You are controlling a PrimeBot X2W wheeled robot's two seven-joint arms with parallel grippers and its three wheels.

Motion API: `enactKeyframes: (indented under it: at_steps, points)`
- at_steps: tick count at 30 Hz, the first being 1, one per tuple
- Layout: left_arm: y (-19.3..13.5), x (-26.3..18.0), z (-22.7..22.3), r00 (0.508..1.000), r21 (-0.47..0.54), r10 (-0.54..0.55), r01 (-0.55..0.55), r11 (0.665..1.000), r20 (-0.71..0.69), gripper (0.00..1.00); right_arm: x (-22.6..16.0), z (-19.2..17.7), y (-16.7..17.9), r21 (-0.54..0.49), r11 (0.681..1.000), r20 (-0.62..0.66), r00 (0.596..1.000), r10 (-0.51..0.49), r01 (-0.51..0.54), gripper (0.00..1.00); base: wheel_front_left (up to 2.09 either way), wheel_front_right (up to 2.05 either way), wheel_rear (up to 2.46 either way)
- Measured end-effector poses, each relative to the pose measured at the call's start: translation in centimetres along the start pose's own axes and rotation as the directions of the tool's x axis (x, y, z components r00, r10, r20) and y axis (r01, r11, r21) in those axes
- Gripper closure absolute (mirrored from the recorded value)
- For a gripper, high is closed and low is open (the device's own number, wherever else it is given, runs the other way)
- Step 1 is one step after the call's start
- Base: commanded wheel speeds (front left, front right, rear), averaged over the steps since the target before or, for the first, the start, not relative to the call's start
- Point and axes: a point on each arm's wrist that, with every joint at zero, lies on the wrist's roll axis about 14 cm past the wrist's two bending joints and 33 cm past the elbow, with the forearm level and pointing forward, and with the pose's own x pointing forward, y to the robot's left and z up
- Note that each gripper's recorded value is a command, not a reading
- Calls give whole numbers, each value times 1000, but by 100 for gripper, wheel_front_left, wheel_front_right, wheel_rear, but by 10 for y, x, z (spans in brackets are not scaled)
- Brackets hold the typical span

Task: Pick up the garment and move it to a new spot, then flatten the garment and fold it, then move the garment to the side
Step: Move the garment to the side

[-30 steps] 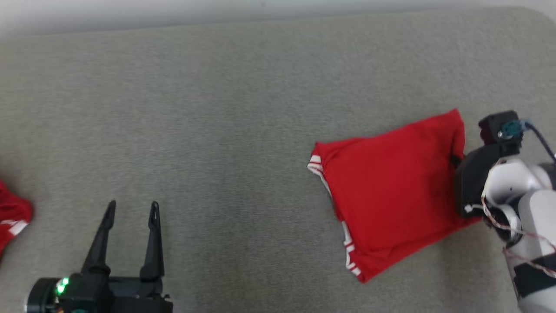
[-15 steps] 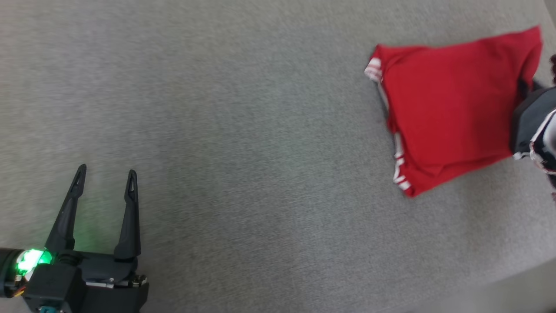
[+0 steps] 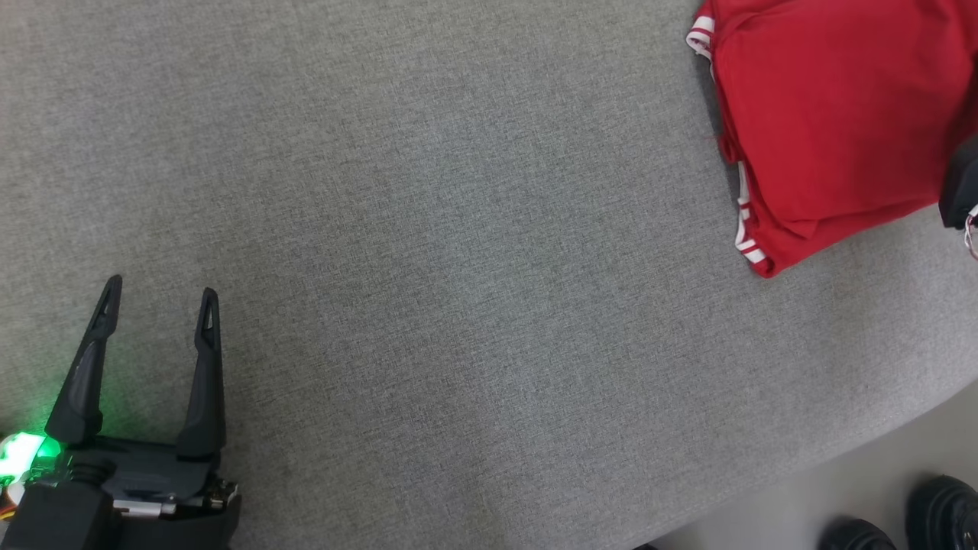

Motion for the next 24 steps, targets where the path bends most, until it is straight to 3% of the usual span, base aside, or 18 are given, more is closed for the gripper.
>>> enactKeyframes:
  at_steps: [8, 10, 11, 12, 24]
  points:
    - [0, 1, 0, 1000, -1, 4, -4, 1000, 2, 0, 0, 10, -22, -67, 995, 62, 996, -71, 75, 100, 0, 0, 0]
    - [-1, 1, 0, 1000, -1, 3, -3, 1000, 2, 0, 0, 12, -21, -70, 995, 72, 995, -72, 77, 64, 0, 0, 0]
    - [-1, 1, 0, 1000, -2, 2, -2, 1000, 3, 0, 0, 14, -19, -64, 995, 87, 994, -71, 76, 17, 0, 0, 0]
    - [-2, 1, 1, 1000, -2, 2, -2, 1000, 4, 0, -1, 18, -17, -64, 995, 108, 992, -69, 76, 0, 0, 0, 0]
    - [-15, -3, 20, 1000, -43, 22, -21, 999, 22, 0, -23, 40, 8, -24, 999, 271, 962, -18, 25, 0, 0, 0, 0]
